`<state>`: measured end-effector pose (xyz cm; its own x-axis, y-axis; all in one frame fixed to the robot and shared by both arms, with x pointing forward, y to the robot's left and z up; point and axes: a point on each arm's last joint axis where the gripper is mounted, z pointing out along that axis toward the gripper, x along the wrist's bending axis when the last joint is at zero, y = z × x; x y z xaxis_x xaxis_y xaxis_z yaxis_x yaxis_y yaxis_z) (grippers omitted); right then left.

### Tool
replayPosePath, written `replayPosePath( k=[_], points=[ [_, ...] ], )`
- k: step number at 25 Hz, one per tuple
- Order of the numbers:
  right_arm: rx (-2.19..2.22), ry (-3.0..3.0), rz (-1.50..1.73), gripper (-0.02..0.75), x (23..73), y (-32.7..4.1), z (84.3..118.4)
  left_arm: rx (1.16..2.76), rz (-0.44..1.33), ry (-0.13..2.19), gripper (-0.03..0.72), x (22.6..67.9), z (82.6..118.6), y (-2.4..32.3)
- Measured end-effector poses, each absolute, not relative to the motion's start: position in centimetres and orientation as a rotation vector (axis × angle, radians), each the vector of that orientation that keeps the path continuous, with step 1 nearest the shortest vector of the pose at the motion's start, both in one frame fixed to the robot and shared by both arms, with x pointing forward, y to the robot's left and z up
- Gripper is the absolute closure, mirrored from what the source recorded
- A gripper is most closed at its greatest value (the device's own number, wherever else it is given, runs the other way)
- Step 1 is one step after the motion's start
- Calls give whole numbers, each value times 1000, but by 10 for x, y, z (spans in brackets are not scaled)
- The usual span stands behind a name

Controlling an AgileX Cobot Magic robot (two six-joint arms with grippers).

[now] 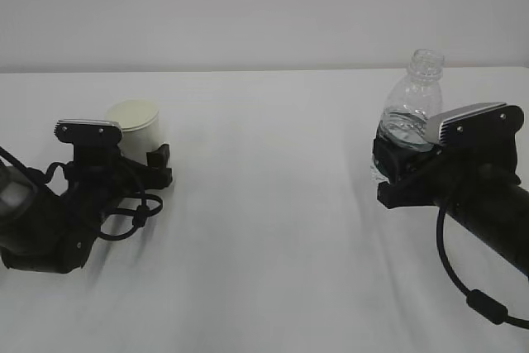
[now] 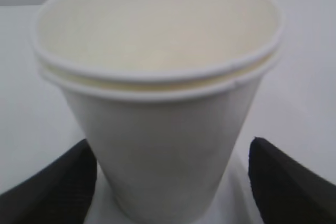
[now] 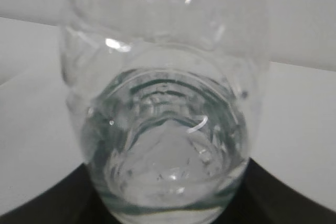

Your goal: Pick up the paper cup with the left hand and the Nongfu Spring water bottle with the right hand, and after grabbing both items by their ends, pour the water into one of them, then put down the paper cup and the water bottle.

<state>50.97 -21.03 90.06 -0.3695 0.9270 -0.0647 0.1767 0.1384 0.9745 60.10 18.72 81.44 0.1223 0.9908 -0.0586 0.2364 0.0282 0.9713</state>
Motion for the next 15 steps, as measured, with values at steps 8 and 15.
replayPosePath(
  k=[8, 15],
  points=[
    [1078, 1682, 1292, 345, 510, -210, 901, 1368, 978, 1282, 45, 613, 820, 190],
    [1078, 1682, 1292, 345, 510, -210, 901, 1361, 981, 1277, 97, 615, 822, 189]
  ],
)
